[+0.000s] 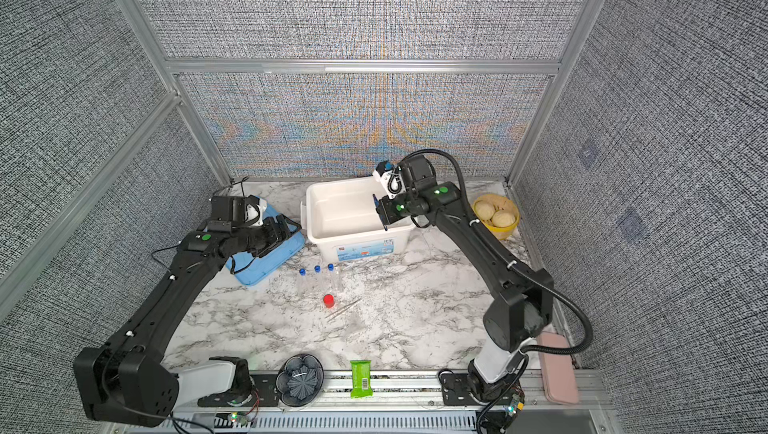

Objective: Organize the chemistry lab equipment
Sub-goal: 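Lift the blue tweezers with the right gripper and carry them over the bin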

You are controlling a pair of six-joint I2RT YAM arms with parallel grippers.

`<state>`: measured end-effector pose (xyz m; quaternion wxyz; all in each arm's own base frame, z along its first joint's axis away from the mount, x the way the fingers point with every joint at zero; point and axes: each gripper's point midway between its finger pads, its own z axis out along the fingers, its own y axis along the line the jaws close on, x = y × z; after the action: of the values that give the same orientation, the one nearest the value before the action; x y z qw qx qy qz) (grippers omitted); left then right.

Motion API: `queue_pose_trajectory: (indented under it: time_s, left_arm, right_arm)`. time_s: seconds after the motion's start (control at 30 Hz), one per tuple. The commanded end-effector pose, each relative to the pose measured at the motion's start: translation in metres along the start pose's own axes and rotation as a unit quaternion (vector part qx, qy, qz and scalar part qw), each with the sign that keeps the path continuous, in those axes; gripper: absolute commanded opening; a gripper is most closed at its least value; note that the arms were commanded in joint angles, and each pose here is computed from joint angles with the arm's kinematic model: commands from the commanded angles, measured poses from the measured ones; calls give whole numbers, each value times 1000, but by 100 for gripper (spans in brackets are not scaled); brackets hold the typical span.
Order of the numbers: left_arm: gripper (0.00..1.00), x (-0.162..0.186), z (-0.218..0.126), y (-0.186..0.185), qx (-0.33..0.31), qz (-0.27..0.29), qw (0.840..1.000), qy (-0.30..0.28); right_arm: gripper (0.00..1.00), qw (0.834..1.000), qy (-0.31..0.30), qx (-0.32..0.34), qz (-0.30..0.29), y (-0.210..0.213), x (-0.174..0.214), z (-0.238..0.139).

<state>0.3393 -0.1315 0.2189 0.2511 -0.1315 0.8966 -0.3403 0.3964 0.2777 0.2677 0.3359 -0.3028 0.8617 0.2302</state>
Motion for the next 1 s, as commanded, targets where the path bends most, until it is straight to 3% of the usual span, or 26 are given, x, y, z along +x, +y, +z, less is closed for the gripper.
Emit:
queue_pose_trajectory:
  time_s: [0.0,0.2,0.47,0.77,0.97]
  left_arm:
    - [83,-11,4,-20,44,-5,999,0]
    - [83,-9,14,-12,31,-5,999,18]
    - [82,-7,27,-7,24,-9,999,46]
    - [82,-2,26,-6,21,-3,998,64]
    - [82,0,20,-3,14,-2,998,60]
  right_arm:
    - [1,997,1,-29,-75,10,-12,23]
    - [0,977,51,-110,-177,31,-3,70]
    - [0,914,151,-184,-329,48,47,110]
    - [0,871,180,-202,-409,39,80,138]
    - [0,856,197,-191,-438,24,91,159]
